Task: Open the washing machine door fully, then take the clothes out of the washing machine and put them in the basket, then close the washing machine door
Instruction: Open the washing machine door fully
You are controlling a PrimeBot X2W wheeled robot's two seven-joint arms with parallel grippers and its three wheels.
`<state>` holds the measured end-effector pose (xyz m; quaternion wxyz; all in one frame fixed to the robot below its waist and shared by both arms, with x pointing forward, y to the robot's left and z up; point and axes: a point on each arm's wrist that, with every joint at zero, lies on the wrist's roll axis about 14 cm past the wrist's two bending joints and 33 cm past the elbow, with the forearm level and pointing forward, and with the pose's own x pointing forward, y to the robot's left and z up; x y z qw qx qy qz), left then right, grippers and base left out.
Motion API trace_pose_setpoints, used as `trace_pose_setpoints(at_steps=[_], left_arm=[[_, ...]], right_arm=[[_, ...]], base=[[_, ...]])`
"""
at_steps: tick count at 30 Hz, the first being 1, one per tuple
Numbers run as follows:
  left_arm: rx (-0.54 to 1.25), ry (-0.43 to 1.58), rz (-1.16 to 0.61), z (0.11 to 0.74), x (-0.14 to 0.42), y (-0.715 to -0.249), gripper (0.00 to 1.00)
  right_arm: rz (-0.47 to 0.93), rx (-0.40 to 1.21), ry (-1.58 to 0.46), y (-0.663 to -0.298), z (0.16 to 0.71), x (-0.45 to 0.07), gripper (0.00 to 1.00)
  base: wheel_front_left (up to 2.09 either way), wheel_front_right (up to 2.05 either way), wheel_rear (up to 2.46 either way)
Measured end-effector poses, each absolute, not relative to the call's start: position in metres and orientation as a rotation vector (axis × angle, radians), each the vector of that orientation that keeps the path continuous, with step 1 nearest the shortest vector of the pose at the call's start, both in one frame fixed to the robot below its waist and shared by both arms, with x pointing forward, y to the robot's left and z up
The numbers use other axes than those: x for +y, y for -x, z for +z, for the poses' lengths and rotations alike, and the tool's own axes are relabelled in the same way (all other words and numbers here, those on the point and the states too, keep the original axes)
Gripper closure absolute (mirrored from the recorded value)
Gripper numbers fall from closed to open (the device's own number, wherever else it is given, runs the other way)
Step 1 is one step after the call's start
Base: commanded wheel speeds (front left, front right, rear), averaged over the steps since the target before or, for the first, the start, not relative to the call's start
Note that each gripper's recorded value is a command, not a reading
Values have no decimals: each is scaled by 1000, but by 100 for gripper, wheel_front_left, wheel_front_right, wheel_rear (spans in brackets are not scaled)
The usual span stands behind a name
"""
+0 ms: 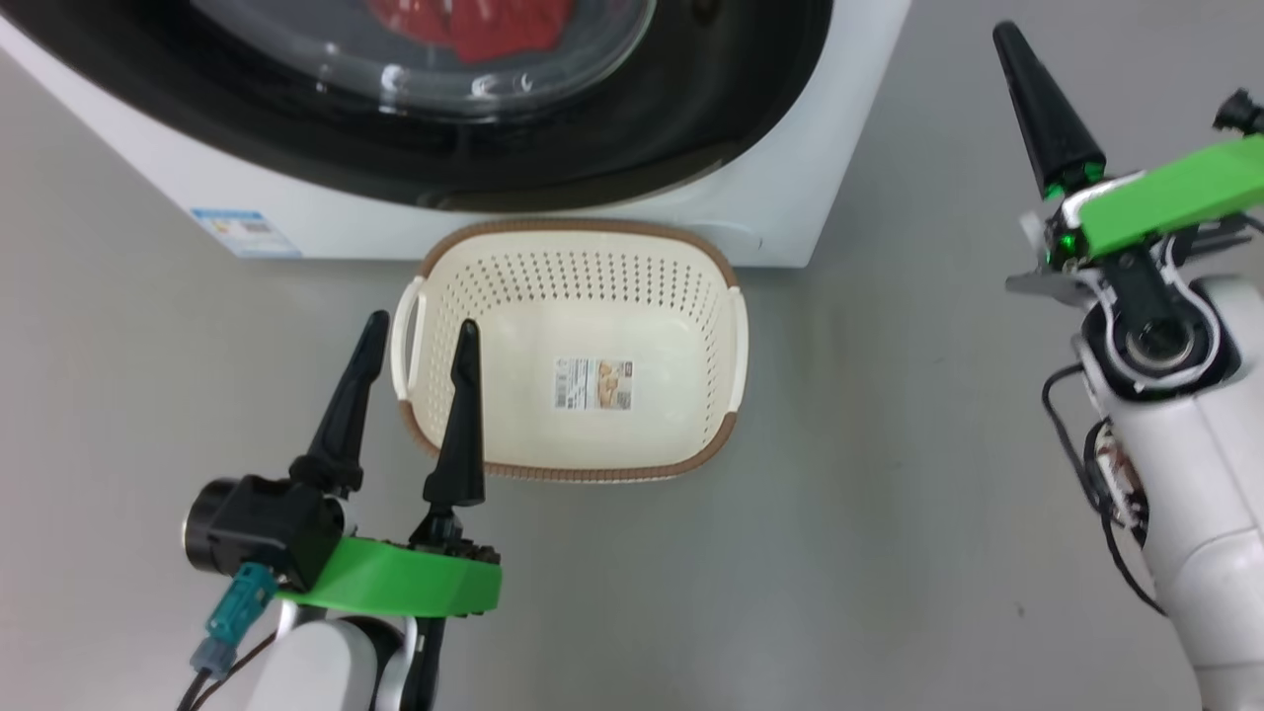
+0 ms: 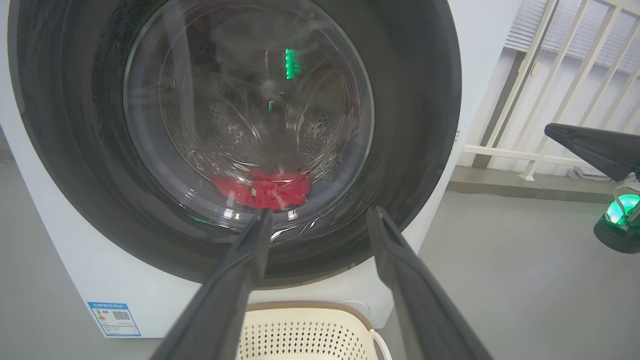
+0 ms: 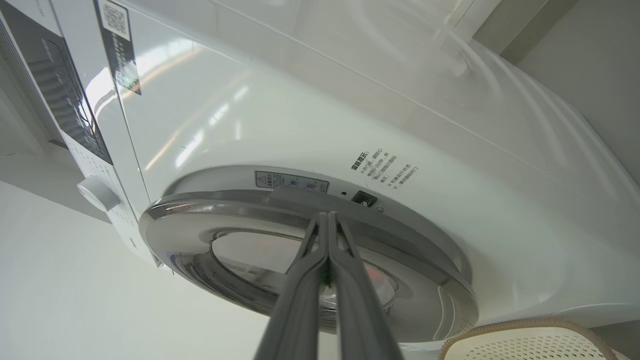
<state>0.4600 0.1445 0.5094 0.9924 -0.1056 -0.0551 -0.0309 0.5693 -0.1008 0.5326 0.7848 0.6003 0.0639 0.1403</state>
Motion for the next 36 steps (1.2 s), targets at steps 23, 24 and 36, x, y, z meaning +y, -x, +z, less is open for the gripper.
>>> trace_pose_setpoints(at_steps=[23,24,36], left_arm=[[-48,180,-46,476,150,-479,0],[-42,179,-46,473,151,-479,0],[-13,166,-44,460,151,-483,0]], right_arm=[[549,432,-1509,-642,519,-41,100],[557,438,-1509,-644,519,-39,100],[628,524,-1493,-660,511,-18,100]], base=[[0,0,0],[0,0,0],[0,0,0]])
